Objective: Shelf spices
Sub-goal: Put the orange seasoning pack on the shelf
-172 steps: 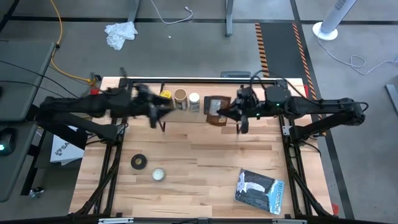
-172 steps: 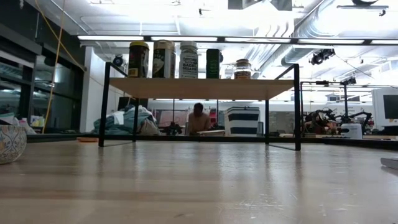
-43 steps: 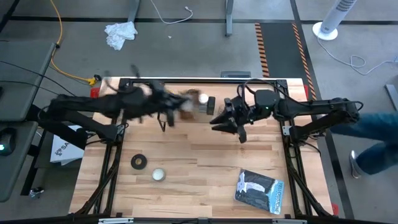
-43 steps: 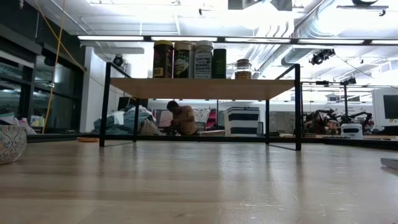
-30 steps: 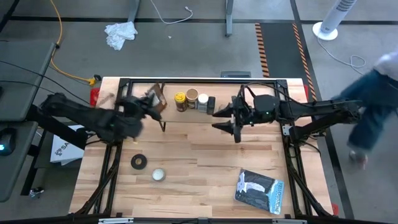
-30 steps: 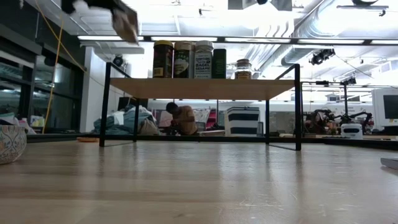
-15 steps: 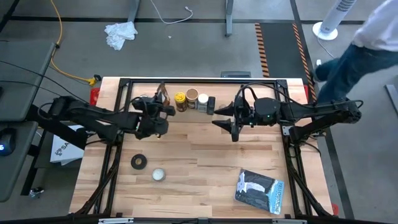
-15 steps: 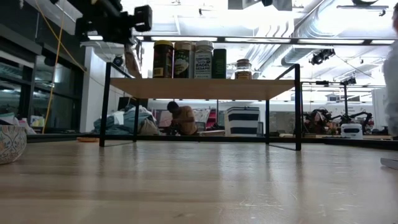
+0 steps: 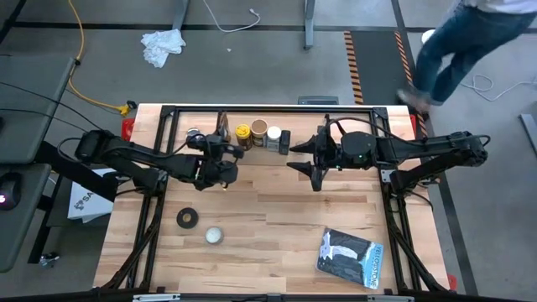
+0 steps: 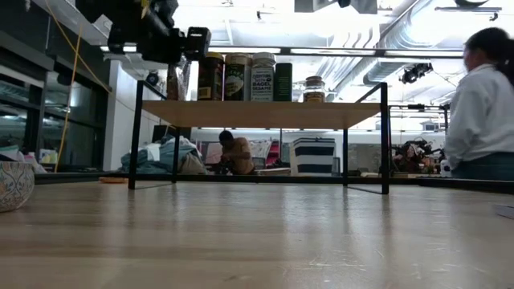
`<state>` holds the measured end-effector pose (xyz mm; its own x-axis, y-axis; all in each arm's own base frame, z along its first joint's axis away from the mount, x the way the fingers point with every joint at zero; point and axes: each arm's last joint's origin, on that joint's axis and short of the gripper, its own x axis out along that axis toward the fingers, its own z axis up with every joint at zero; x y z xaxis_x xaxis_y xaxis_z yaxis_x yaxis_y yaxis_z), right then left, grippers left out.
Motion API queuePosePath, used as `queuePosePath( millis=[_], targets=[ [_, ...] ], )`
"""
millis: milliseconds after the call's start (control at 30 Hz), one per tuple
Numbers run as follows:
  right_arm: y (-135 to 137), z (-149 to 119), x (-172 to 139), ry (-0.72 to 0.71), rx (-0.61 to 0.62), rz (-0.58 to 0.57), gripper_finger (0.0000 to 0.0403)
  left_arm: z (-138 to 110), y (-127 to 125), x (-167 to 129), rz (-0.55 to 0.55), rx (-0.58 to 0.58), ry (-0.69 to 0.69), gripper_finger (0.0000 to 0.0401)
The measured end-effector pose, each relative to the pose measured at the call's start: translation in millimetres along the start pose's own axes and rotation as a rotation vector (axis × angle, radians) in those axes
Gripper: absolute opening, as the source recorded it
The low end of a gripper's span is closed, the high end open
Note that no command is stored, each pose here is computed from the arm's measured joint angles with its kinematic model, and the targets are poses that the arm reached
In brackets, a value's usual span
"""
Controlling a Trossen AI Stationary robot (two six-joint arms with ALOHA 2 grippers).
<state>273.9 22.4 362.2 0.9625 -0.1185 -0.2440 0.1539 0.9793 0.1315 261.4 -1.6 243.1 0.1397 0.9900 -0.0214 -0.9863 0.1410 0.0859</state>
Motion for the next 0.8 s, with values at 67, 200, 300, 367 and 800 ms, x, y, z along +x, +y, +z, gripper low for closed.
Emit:
queuePosePath(
  millis=[67,200,300,367,800],
  targets=[
    [0.0,0.0,0.0,-0.001,-0.033,-0.001,0.0224,0.7,-2.2,0.0,-0.006,0.057,0.003,0.0008],
    [-0.2,0.1,0.0,-0.002,-0.095,-0.009,0.0224,4.4,-5.0,-0.1,-0.016,0.121,0.005,0.001],
    [-0.5,0.1,0.0,-0.002,-0.132,-0.014,0.0224,6.4,-7.2,-0.3,-0.041,0.15,0.014,0.0034],
    [-0.5,0.1,0.0,-0.002,-0.145,-0.014,0.0224,7.0,-7.8,-0.3,-0.051,0.156,0.018,0.0054],
    [-0.5,0.1,0.0,-0.002,-0.162,-0.014,0.0224,7.7,-8.1,-0.5,-0.057,0.192,0.018,0.0137]
  ],
)
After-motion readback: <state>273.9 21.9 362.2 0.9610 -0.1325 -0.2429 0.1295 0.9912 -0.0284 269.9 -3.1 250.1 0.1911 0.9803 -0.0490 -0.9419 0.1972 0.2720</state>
